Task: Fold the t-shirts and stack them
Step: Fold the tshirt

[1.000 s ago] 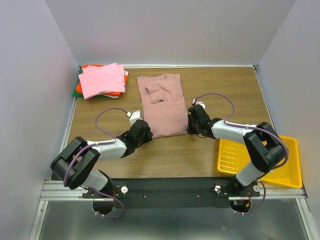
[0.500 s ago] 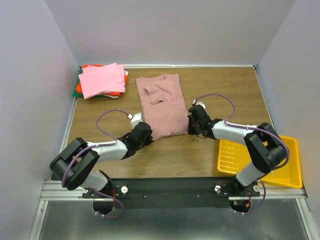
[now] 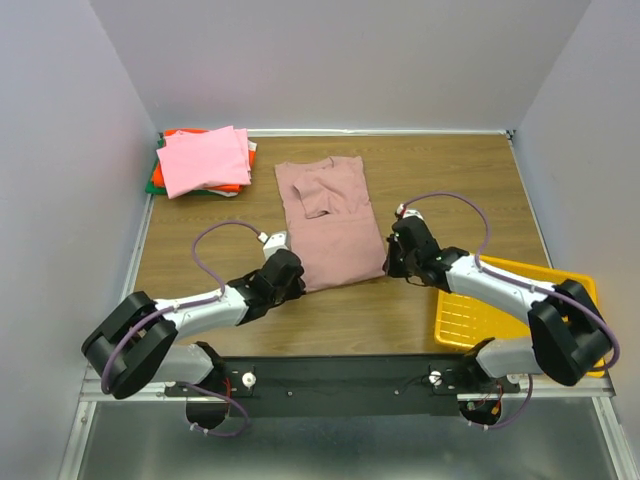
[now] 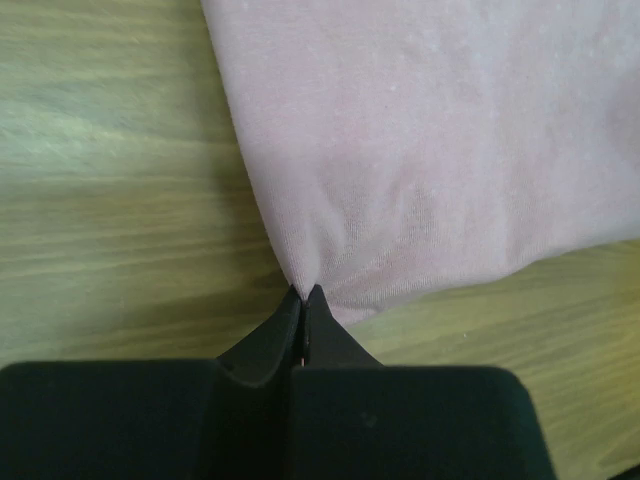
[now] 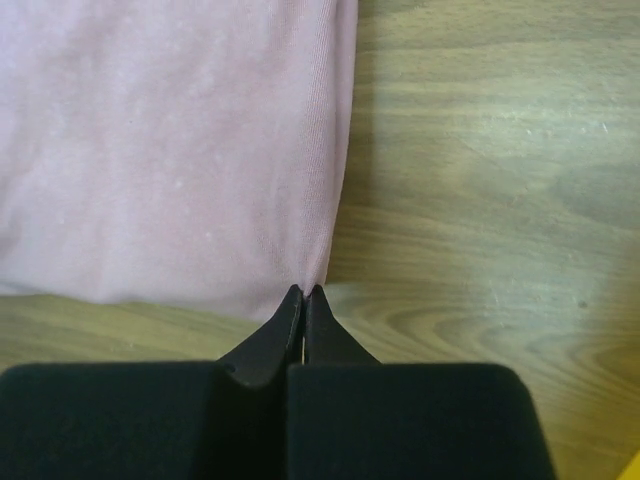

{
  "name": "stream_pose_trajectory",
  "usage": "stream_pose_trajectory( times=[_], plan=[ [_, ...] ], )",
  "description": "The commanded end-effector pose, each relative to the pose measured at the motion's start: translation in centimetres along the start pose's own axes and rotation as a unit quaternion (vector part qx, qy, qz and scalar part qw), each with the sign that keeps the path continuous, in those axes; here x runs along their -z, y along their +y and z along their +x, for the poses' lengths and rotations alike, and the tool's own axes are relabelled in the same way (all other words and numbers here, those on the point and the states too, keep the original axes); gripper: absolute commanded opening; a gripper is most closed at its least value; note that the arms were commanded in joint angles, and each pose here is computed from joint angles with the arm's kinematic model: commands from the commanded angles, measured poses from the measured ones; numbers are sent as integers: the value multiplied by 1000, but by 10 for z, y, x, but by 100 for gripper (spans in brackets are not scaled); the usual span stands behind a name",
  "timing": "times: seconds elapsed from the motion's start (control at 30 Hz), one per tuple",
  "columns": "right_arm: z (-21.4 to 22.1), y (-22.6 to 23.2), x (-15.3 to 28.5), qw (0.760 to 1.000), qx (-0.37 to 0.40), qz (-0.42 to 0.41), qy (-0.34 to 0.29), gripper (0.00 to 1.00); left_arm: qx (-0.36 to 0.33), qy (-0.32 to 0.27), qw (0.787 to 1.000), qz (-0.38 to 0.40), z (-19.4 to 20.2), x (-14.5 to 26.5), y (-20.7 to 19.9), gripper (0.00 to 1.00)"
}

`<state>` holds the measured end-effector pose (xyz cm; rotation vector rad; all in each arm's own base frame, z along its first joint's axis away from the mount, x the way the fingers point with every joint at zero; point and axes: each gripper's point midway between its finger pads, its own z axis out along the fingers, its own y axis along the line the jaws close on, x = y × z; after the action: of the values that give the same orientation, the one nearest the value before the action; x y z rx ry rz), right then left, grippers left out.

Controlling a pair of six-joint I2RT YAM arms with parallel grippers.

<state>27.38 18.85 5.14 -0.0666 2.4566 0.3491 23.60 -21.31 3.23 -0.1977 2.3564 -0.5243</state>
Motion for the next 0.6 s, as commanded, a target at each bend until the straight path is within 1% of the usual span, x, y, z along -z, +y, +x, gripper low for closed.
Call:
stream_pose_trajectory(
  times=[0.0,0.17,0.2,0.23,0.3,0.33,0.37,0.4,0.5,0.53,0.57],
  plan=[
    [27,-12,16,999,6,7,40,1,-28,45,998,23,25,10,-4,0],
    [40,-15,37,999,-7,-5,49,0,-40,78,995,47,52,26,-20,0],
    [45,-16,43,998,-8,-7,57,0,-28,74,995,54,51,32,-26,0],
    [41,-13,51,999,-13,-17,47,1,-34,82,994,59,59,39,-30,0],
    [41,-11,63,999,-24,-23,43,0,-13,74,994,75,56,50,-41,0],
    [34,-6,73,998,-33,-41,26,0,-16,80,993,83,60,57,-46,0],
    [32,-2,78,998,-36,-51,22,0,-11,80,993,89,60,62,-51,0],
    [27,-1,85,998,-41,-52,19,0,1,72,992,100,55,69,-59,0],
    [11,5,102,997,-48,-67,-11,0,7,59,991,119,46,85,-74,0],
    [9,5,107,997,-47,-64,-10,0,11,54,991,121,42,88,-77,0],
    [-4,8,115,996,-48,-67,-27,0,16,48,991,125,35,93,-83,0]
  ],
)
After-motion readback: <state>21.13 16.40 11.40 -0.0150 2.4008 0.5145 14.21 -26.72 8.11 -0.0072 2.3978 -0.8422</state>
